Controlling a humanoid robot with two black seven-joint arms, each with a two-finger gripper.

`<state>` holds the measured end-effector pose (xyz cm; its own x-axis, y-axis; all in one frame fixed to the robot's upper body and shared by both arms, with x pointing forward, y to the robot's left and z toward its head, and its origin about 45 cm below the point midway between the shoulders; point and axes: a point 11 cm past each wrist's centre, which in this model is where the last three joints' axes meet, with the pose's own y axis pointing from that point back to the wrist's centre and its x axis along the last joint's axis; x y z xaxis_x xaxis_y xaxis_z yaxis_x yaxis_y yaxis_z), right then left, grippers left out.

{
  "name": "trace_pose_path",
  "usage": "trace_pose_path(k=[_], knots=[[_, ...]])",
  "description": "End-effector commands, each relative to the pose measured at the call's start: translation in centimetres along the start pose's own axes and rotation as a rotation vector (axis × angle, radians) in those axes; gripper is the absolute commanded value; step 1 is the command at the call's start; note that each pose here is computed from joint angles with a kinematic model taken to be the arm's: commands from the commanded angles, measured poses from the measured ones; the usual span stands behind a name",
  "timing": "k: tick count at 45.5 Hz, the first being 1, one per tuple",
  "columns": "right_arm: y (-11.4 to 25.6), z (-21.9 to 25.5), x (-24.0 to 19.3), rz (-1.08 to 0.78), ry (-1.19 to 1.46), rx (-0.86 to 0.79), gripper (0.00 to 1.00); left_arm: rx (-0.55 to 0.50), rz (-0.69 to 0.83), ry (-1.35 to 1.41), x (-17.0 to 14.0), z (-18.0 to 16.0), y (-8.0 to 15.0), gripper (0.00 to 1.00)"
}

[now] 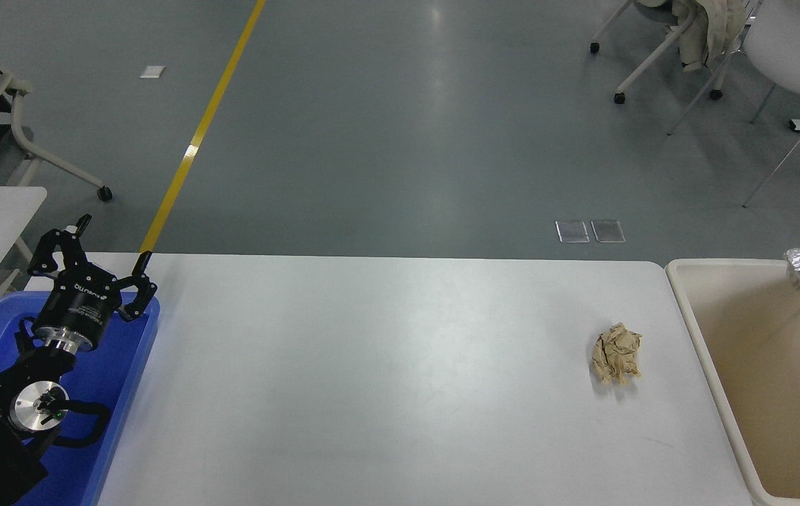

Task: Clean the table surface

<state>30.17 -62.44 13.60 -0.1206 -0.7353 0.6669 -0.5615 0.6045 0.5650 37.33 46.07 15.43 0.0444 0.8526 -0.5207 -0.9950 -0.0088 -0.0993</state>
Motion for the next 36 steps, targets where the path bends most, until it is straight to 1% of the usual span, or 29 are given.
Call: trace_pose_path(k=[1,18,36], knots=[[-0.1,1.9,-2.3,-0.029,0.011,-0.039,0.0,0.0,0.0,0.0,0.0,0.0,0.0,1.0],[0.0,3.3,-5.0,-0.074,0.023,-0.061,0.0,0.0,-0.001,0.001,0.0,0.0,0.0,1.0],[0.1,4.0,-5.3,-0.08,0.031,-0.072,0.0,0.0,0.0,0.0,0.0,0.0,0.0,1.0]])
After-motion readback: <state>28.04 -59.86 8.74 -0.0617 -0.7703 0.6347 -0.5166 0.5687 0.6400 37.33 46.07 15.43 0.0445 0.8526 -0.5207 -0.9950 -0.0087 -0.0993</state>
